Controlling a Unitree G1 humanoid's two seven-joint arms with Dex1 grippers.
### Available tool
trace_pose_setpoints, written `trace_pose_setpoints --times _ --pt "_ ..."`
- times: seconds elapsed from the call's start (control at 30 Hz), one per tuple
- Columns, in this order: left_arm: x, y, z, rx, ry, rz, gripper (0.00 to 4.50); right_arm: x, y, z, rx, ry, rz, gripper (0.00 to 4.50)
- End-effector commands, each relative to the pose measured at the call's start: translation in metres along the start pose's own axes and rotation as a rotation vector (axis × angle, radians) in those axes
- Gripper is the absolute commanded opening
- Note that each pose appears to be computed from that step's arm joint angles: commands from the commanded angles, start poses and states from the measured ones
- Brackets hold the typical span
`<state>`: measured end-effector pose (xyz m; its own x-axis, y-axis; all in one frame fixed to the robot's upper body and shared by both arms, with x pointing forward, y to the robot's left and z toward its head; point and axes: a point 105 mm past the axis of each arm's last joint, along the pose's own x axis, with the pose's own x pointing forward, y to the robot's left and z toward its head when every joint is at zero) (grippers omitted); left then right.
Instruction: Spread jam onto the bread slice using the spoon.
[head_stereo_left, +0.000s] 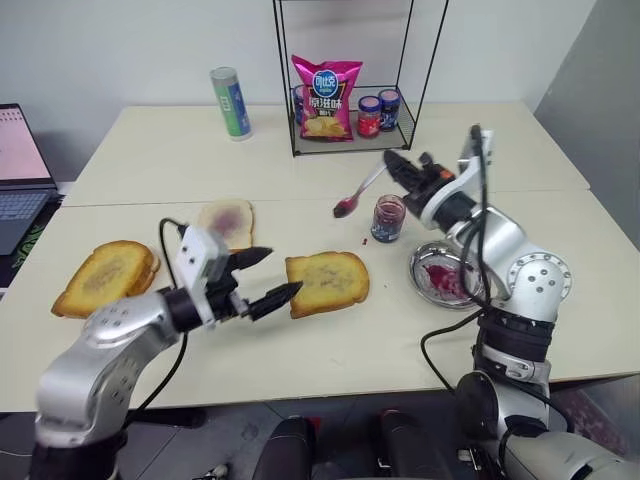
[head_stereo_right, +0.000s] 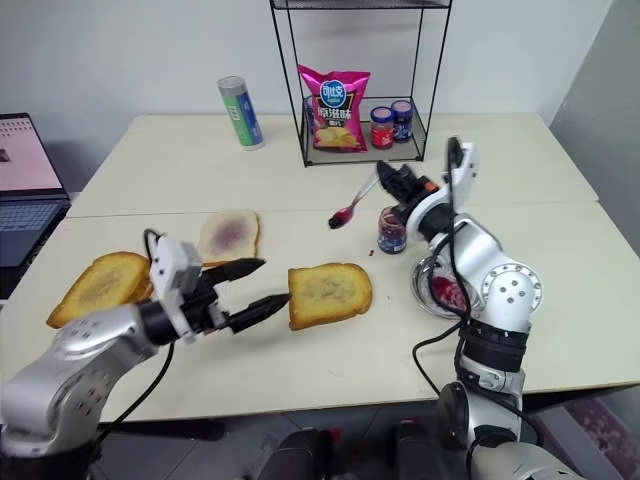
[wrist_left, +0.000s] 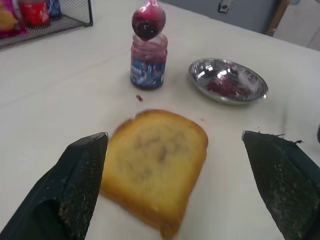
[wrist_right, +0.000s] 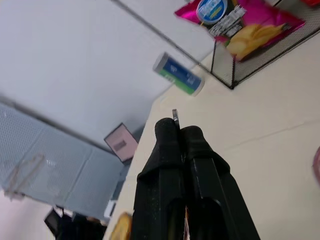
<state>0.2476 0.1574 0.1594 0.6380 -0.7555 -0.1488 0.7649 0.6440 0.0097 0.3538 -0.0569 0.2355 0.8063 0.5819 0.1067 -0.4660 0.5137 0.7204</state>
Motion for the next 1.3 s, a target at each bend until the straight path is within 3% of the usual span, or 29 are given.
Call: trace_pose_setpoints --times 0.03,0.23,0.6,0.97,1.1,1.3 --pt "-0.006 -0.008 0.002 0.03 -0.016 0.036 4.5 0.001 0.018 -0.016 -0.133 0.023 0.069 0.02" --pt "-0.007 -0.01 -0.005 0.019 -0.013 0.074 4.5 0.003 0.018 -0.039 -0.407 0.068 0.119 0.02" --pt "-0.008 -0.006 -0.009 0.022 -0.004 0.084 4.5 0.001 0.018 -0.055 -0.581 0.077 0.175 0.02" --pt "-0.005 -0.003 -0.01 0.03 0.003 0.068 4.5 -0.006 0.022 -0.035 -0.653 0.031 0.185 0.02" --pt "-0.005 -0.001 -0.011 0.033 0.008 0.069 4.5 -0.005 0.021 -0.027 -0.593 0.017 0.167 0.02" --pt "-0.005 0.001 -0.01 0.043 0.007 0.072 4.5 0.002 0.005 -0.032 -0.148 0.013 0.055 0.02"
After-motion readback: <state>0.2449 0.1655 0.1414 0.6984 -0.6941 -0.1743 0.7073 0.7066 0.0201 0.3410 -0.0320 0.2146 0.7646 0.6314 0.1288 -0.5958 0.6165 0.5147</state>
